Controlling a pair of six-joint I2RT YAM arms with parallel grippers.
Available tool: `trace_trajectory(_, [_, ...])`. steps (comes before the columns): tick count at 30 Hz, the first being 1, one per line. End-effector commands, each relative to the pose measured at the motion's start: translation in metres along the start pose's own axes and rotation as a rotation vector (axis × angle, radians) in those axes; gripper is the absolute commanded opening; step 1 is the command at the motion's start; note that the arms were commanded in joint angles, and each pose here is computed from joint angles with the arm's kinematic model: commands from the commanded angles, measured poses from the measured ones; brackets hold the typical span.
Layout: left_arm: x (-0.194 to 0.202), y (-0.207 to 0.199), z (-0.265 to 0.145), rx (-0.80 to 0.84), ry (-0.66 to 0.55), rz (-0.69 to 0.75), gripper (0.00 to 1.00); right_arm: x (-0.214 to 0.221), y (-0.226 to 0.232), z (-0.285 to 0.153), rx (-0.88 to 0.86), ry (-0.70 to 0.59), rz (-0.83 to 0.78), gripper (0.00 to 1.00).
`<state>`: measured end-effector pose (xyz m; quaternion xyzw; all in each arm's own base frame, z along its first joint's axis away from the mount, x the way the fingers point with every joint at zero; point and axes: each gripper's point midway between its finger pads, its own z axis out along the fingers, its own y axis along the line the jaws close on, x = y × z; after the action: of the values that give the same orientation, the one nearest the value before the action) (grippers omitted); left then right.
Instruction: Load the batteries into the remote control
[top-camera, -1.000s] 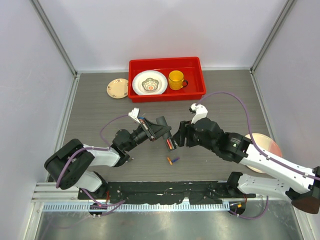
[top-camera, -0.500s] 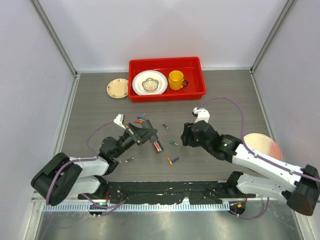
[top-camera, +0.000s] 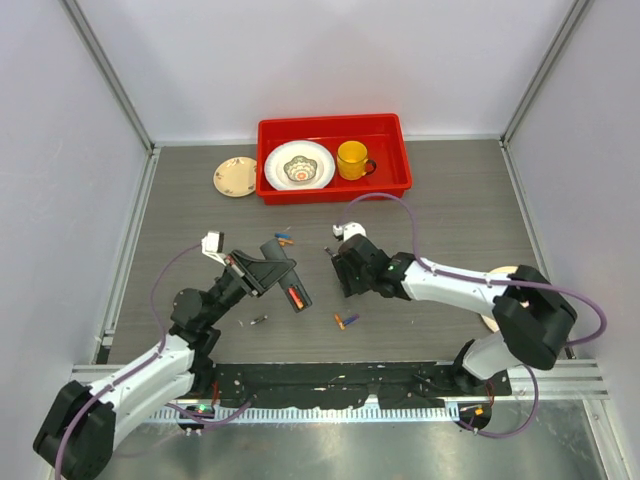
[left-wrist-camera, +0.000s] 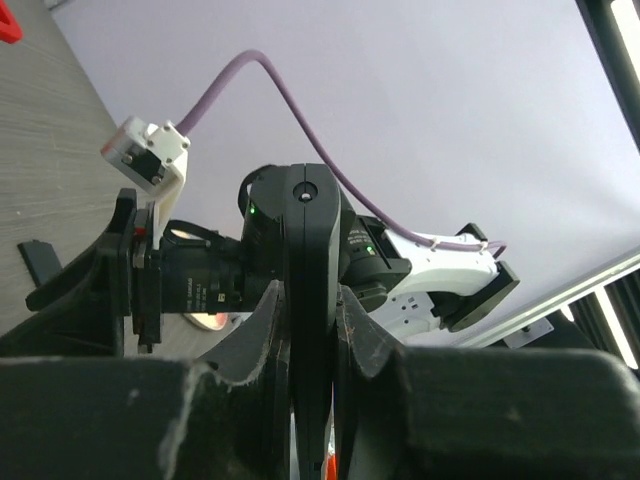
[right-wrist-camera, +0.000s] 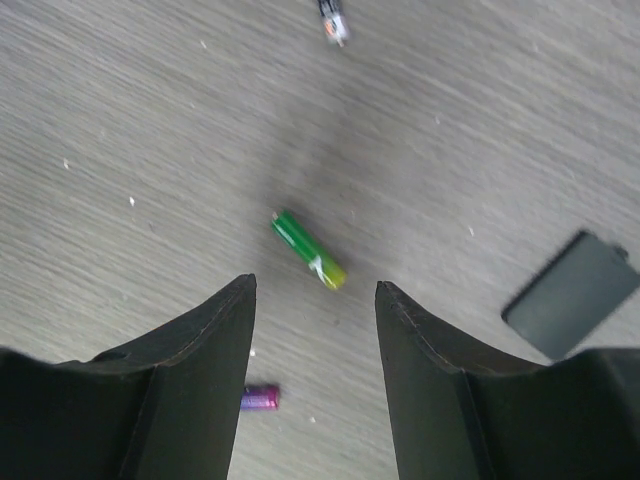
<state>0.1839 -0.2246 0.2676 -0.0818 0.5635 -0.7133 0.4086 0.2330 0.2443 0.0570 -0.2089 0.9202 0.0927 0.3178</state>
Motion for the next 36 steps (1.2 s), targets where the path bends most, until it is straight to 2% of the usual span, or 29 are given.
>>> trace_trajectory(1, [0.004,0.012,-0.006,-0.057,0.020,0.031,0.00,-0.034,0.018,0.010,-0.051,-0.069,-0.036,0.56])
trace_trajectory(12, [0.009,0.015,-0.006,-0.047,0.049,0.005,0.00,-0.011,0.013,0.033,-0.012,0.016,-0.056,0.54])
trace_trajectory(18, [0.010,0.013,-0.007,-0.032,0.055,0.017,0.00,0.000,0.008,0.040,0.012,0.045,-0.051,0.49])
trace_trajectory(21, [0.009,0.014,-0.007,-0.038,0.049,0.024,0.00,0.004,0.005,0.041,0.014,0.054,-0.034,0.43])
trace_trajectory(28, [0.014,0.017,-0.007,-0.041,0.084,0.035,0.00,0.009,-0.003,0.038,0.027,0.056,0.018,0.19])
trace_trajectory(36, [0.019,0.015,-0.006,-0.020,0.116,0.038,0.00,0.013,-0.012,0.028,0.049,0.044,0.042,0.13])
